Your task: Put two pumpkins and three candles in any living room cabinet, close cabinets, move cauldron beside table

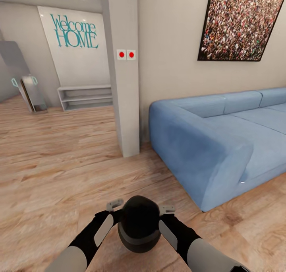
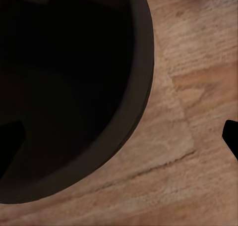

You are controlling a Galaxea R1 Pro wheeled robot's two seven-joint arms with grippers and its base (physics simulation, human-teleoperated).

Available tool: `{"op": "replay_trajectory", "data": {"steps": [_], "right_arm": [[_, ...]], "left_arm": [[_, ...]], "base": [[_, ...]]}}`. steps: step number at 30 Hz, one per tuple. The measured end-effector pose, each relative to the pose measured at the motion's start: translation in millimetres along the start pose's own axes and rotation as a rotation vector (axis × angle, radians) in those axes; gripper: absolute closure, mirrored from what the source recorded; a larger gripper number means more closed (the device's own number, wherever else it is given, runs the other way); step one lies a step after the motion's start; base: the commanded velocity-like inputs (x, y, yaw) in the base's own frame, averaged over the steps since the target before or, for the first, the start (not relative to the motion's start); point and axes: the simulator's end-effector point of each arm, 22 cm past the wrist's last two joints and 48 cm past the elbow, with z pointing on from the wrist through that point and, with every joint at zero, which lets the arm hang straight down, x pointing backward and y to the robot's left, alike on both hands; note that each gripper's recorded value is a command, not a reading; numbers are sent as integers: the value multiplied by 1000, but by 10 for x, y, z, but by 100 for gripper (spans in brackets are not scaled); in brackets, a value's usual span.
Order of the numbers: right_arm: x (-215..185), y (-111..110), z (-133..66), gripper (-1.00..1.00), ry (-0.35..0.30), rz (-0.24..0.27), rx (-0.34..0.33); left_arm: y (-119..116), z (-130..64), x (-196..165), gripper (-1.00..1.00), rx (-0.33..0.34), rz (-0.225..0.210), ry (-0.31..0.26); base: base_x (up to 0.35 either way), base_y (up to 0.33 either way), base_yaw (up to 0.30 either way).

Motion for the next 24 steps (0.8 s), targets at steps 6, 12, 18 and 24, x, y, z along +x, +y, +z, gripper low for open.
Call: {"op": "replay_trajectory", "data": {"steps": [6, 12, 18, 24], "right_arm": [[93, -7, 94, -100, 18, 5, -1], [46, 12, 186, -100, -29, 41, -13], [120, 16, 277, -100, -21, 53, -16], [85, 11, 291, -100, -43, 63, -16]], "left_arm": [[41, 105, 125, -100, -12, 4, 15], [-1, 188, 229, -100, -9, 2, 26], [17, 271, 341, -100, -13, 0, 49], [19, 284, 358, -100, -14, -1, 52]], "base": [[0, 0, 0], [0, 0, 0], [0, 0, 0], [0, 0, 0]]}}
